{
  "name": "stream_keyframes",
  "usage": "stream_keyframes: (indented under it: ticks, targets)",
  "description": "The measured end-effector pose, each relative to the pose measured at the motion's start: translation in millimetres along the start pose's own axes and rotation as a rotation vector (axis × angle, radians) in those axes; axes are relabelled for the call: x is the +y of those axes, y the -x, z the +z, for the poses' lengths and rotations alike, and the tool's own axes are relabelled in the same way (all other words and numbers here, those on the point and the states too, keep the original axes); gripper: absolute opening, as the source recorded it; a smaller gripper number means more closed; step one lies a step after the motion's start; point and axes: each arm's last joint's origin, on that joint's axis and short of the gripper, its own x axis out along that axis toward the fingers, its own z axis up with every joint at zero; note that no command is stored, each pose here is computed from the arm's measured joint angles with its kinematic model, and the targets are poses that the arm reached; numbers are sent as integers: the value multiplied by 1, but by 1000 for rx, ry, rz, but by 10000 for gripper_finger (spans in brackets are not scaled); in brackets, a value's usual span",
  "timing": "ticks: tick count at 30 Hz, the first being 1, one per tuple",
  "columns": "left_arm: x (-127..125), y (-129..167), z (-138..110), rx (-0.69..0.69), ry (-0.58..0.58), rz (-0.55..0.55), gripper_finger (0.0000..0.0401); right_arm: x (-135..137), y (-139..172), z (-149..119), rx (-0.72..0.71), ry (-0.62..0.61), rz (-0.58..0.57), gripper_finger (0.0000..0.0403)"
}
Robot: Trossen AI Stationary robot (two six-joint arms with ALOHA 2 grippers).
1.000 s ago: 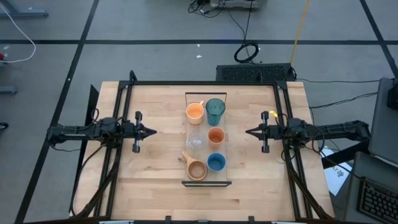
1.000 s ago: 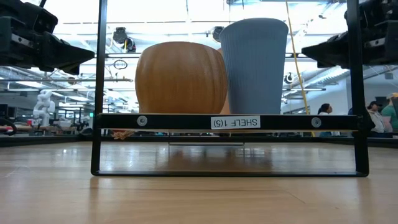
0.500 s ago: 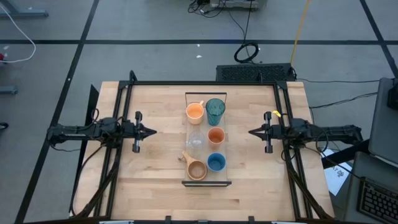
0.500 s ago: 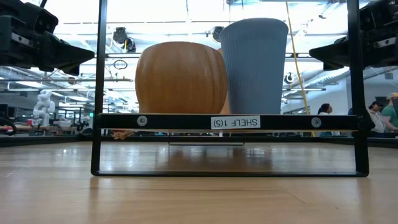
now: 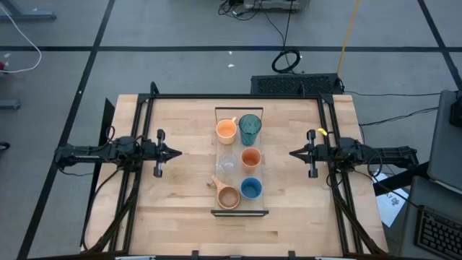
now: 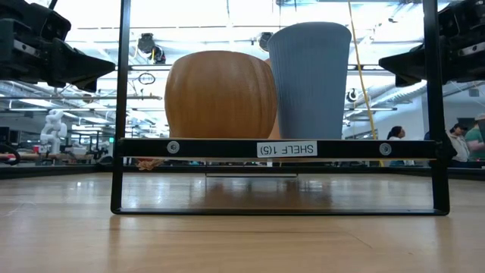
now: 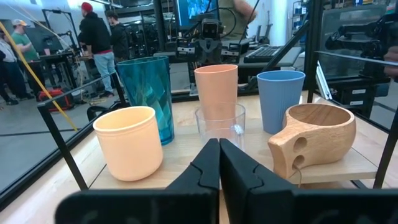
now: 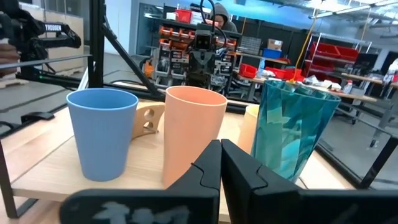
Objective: Stack small to large cups/mugs on shelf
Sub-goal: Return to Home Position
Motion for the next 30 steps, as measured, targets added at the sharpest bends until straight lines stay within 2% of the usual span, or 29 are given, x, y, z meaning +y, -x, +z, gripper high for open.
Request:
stream_keyframes:
  ticks: [4, 9, 30]
  targets:
    - [0, 0, 0, -1, 3, -5, 8, 0, 0, 0, 2, -26, 0, 0]
    - [-2, 0, 1, -22, -28, -80, 4, 0, 0, 0, -3, -5, -1, 0]
    - [-2, 0, 1, -23, -27, -77, 6, 0, 0, 1, -8, 3, -3, 0]
